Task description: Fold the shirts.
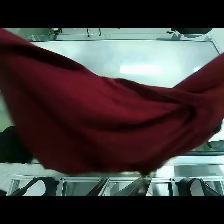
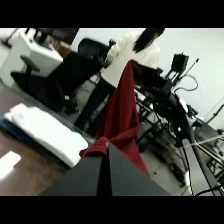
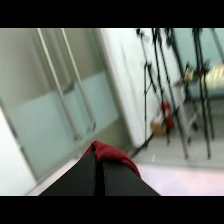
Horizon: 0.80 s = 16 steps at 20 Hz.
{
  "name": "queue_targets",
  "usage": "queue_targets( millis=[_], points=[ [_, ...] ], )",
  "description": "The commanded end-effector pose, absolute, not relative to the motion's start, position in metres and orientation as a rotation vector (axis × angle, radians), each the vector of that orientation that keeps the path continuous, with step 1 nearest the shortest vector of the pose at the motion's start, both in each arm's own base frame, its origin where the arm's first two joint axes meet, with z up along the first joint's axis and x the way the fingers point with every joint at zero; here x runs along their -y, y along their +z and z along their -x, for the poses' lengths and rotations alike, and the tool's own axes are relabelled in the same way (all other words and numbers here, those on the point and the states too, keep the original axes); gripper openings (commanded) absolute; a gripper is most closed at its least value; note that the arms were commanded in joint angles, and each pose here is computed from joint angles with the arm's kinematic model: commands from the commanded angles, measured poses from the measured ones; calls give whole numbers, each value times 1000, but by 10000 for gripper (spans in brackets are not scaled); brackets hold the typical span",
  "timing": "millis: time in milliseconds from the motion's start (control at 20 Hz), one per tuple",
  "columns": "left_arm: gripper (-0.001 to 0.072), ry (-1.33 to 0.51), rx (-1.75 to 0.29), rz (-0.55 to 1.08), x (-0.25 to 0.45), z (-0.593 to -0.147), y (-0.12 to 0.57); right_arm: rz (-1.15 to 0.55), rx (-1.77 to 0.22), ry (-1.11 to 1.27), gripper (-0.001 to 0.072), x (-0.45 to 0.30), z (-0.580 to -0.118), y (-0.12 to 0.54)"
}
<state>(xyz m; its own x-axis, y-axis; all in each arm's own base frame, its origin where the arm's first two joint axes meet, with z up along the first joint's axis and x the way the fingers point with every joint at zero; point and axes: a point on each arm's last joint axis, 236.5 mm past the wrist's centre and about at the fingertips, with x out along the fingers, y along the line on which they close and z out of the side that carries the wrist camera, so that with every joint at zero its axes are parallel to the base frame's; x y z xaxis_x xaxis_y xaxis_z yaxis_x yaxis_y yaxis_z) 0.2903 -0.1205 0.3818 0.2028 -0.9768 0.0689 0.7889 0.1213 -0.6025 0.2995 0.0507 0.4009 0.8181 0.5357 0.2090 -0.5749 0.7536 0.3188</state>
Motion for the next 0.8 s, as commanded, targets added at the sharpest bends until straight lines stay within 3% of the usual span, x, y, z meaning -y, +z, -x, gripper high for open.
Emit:
queue_targets(
  millis=[0, 150, 300, 400, 550, 600, 650, 700, 750],
  points=[
    [20, -1286, -796, 594, 163, -353, 255, -427, -237, 647, 15, -70, -384, 287],
    [19, -1212, -952, 731, 161, -408, 168, -482, -455, 538, 15, -77, -466, 171],
    [17, -966, -965, 925, 115, -480, 81, -594, -539, 348, 15, -58, -525, 74],
    [17, -818, -927, 1019, 79, -515, 32, -702, -504, 301, 16, -48, -552, 48],
    [19, -830, -796, 1162, 58, -537, 19, -754, -359, 355, 36, -48, -576, 68],
    [21, -838, -779, 1206, 54, -539, 18, -761, -326, 382, 286, -50, -578, 78],
    [199, -846, -774, 1227, 51, -538, 18, -756, -315, 404, 450, -52, -576, 84],
    [346, -853, -772, 1231, 46, -536, 19, -737, -308, 435, 379, -53, -572, 91],
    [346, -882, -765, 1232, 43, -530, 27, -707, -300, 486, 168, -55, -564, 101]
  ],
)
